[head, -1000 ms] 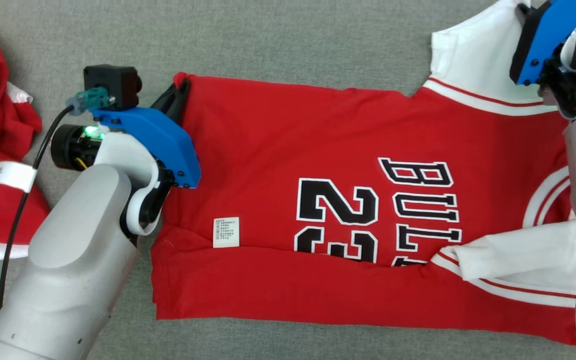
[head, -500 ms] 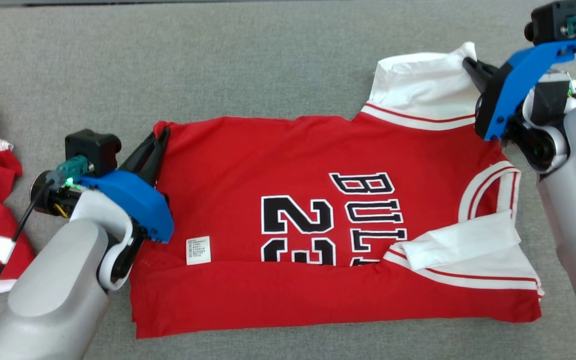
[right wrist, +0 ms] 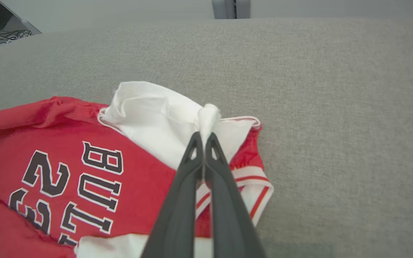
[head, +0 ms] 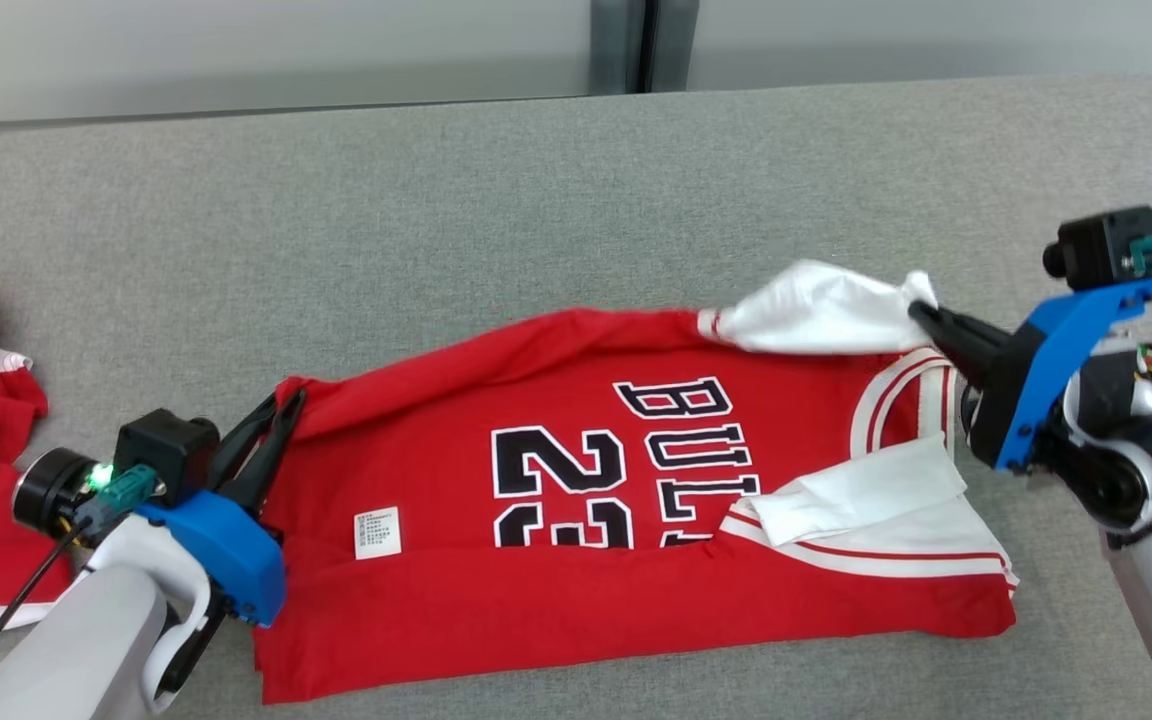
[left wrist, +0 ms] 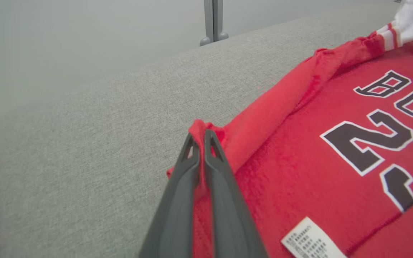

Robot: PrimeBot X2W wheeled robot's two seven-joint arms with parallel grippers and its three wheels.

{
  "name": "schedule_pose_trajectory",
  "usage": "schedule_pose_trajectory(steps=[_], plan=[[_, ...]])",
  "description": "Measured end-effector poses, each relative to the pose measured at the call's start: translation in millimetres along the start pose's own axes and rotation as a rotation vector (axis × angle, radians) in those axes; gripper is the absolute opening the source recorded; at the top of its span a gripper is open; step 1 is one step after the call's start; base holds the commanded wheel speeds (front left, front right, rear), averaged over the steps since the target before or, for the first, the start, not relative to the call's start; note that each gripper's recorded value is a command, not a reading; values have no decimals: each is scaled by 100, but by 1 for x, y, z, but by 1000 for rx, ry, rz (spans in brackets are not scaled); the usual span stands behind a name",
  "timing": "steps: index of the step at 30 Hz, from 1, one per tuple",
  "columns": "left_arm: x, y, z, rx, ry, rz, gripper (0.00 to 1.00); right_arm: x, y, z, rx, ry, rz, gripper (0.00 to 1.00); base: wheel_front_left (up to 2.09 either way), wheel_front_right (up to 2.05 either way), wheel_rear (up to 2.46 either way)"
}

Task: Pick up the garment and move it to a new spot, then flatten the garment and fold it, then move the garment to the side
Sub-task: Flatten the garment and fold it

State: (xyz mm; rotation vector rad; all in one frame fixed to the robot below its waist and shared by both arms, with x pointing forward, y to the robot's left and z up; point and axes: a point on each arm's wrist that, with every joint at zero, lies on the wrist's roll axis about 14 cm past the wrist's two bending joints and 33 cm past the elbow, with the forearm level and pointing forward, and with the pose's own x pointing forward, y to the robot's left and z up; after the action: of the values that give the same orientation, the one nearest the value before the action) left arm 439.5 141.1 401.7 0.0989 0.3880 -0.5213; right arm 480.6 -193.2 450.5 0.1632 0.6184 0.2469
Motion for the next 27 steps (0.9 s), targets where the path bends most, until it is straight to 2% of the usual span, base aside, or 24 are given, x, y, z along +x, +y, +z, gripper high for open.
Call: schedule_pose_trajectory(steps=[9, 20, 21, 22, 23, 27], plan=[[-8, 8, -10, 34, 14, 45, 0, -31, 7, -31, 89, 3, 11, 0, 0, 0, 0], [-11, 7, -19, 1, 18, 84, 1, -61, 16, -70, 155, 84, -17, 0, 0, 0, 0], [-11, 6, -21, -10, 22, 87, 41, -63, 17, -71, 157, 88, -21, 29, 0, 0, 0], [-12, 5, -23, -19, 24, 94, 73, -65, 16, -73, 162, 93, -28, 71, 0, 0, 0], [-12, 4, -24, -31, 22, 100, 100, -67, 16, -76, 157, 107, -35, 100, 0, 0, 0], [-17, 3, -26, -86, 3, 139, 100, -74, 19, -84, 167, 130, -44, 100, 0, 0, 0]])
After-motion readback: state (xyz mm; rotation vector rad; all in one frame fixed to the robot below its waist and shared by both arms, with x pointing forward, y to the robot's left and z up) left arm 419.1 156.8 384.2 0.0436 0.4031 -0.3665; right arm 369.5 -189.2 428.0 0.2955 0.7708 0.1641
